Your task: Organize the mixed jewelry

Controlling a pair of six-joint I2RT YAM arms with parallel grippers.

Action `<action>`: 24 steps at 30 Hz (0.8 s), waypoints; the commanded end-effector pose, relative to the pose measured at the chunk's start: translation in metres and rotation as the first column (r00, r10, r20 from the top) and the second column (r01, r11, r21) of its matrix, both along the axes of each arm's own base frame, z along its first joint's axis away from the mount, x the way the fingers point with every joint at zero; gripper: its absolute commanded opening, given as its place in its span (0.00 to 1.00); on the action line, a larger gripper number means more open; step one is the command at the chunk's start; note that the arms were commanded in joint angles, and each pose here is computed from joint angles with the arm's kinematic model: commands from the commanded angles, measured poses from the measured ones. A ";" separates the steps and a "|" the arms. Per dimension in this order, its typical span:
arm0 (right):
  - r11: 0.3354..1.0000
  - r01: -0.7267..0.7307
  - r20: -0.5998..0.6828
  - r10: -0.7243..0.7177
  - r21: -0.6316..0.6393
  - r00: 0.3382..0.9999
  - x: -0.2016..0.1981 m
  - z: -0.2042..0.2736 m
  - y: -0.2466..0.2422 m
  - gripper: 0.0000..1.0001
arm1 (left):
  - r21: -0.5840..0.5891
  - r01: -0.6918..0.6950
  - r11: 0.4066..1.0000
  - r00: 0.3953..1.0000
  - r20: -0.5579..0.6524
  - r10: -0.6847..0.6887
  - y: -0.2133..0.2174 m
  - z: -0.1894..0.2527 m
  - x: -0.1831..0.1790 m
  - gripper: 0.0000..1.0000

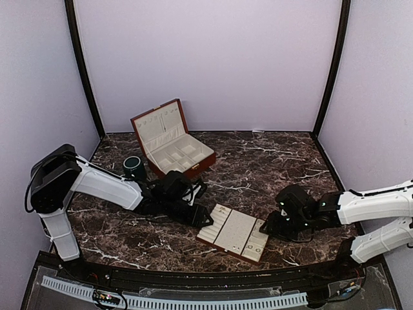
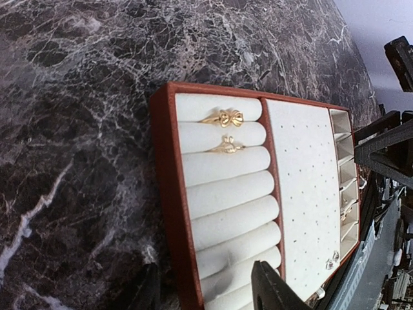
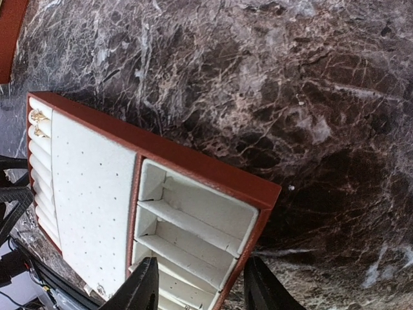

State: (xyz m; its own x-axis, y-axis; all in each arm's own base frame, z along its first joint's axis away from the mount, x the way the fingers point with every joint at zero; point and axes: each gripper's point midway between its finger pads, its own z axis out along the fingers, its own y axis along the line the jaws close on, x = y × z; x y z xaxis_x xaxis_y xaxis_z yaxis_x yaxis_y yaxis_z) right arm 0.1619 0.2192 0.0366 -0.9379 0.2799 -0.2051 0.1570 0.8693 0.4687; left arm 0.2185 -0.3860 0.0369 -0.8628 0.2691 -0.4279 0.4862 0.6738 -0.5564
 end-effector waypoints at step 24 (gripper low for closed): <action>0.996 0.081 0.249 -0.073 -0.022 0.966 0.091 0.032 0.034 0.44 | -0.070 -0.100 0.993 0.991 0.085 0.106 -0.009 0.013 0.044 0.47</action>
State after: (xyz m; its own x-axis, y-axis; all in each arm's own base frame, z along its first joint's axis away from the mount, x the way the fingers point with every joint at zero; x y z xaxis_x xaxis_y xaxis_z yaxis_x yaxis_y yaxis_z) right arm 0.2193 0.2302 0.0323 -0.8793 0.3179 -0.3546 0.1727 0.9068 0.3846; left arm 0.2506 -0.3877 0.0320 -0.8656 0.1779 -0.4681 0.4405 0.7151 -0.5427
